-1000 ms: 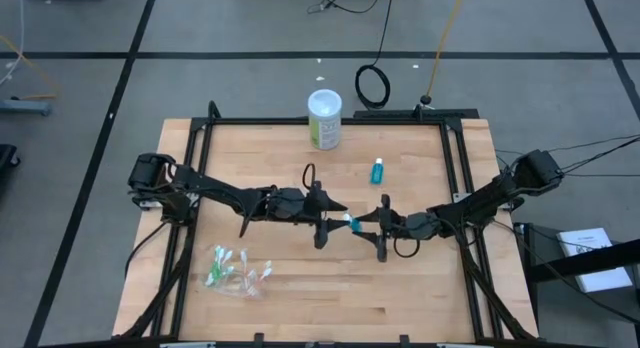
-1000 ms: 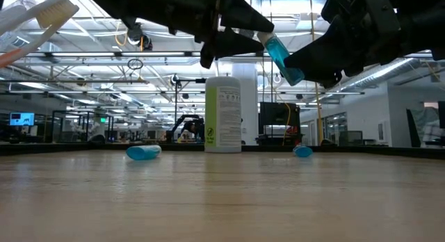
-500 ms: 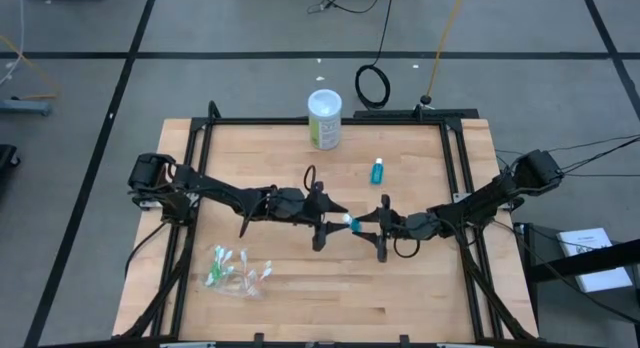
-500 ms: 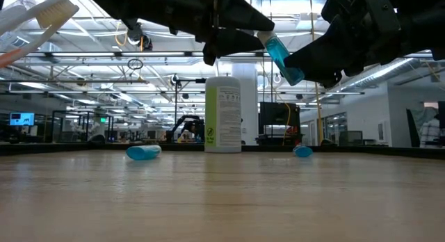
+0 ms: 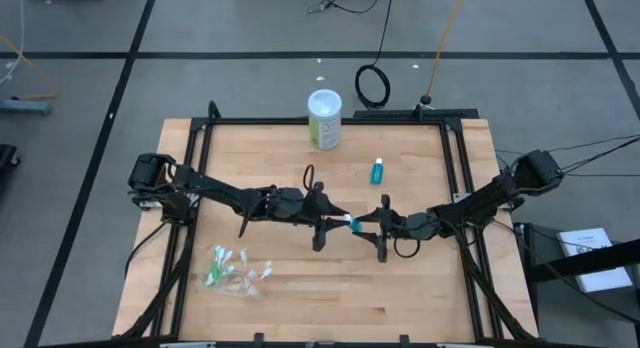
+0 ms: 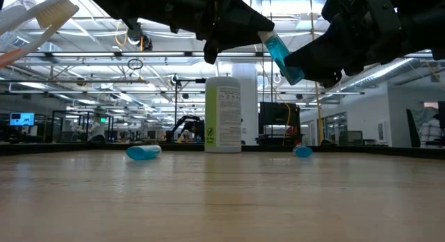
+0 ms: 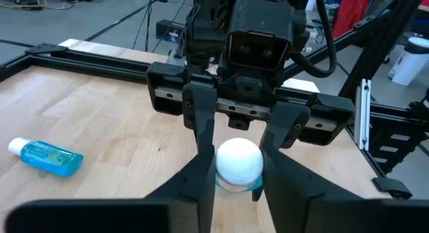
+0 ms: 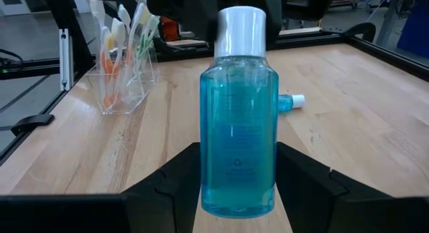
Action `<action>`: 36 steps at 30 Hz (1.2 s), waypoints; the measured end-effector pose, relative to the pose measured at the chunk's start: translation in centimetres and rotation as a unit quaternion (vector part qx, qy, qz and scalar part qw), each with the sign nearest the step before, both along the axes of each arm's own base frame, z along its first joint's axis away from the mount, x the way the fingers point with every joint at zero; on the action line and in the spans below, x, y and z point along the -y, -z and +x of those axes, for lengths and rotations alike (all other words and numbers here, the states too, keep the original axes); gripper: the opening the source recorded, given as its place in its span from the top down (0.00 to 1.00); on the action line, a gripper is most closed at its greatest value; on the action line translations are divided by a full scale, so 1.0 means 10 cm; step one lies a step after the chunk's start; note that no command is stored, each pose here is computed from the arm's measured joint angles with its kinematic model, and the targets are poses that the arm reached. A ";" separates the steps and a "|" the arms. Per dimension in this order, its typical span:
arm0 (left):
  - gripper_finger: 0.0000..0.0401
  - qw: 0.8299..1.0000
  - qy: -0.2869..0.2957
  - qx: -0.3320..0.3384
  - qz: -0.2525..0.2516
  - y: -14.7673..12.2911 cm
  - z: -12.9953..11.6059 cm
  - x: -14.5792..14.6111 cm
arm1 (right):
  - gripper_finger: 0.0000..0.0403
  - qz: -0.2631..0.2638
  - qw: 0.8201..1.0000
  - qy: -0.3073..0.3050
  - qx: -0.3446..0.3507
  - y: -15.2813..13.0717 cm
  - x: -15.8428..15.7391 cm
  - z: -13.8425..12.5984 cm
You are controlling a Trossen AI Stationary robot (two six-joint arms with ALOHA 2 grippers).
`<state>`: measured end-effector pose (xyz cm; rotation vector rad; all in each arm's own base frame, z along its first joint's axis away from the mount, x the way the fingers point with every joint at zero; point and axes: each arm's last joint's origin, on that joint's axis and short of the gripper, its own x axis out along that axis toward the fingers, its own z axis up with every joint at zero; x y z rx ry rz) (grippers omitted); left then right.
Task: Pick & Place toothbrushing station
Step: Put the blue mouthwash into the transparent organizer
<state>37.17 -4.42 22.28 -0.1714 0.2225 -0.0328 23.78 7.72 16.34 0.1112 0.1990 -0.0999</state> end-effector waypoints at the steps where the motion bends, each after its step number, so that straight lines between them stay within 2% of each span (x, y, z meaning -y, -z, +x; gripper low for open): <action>1: 0.75 1.000 -0.001 0.002 -0.003 0.00 0.00 0.00 | 0.59 0.000 1.000 0.000 0.000 0.00 0.00 0.00; 18: 0.77 1.000 0.005 0.001 -0.024 -0.01 0.00 0.03 | 0.59 0.012 1.000 -0.001 0.001 0.00 0.00 0.00; 28: 0.77 0.999 0.015 -0.021 -0.019 -0.32 -0.24 0.04 | 0.59 0.019 0.999 -0.009 0.041 -0.09 -0.05 0.00; 36: 0.77 1.000 0.015 -0.018 -0.004 -0.33 -0.26 0.10 | 0.56 0.029 0.997 -0.033 0.068 -0.14 -0.06 0.01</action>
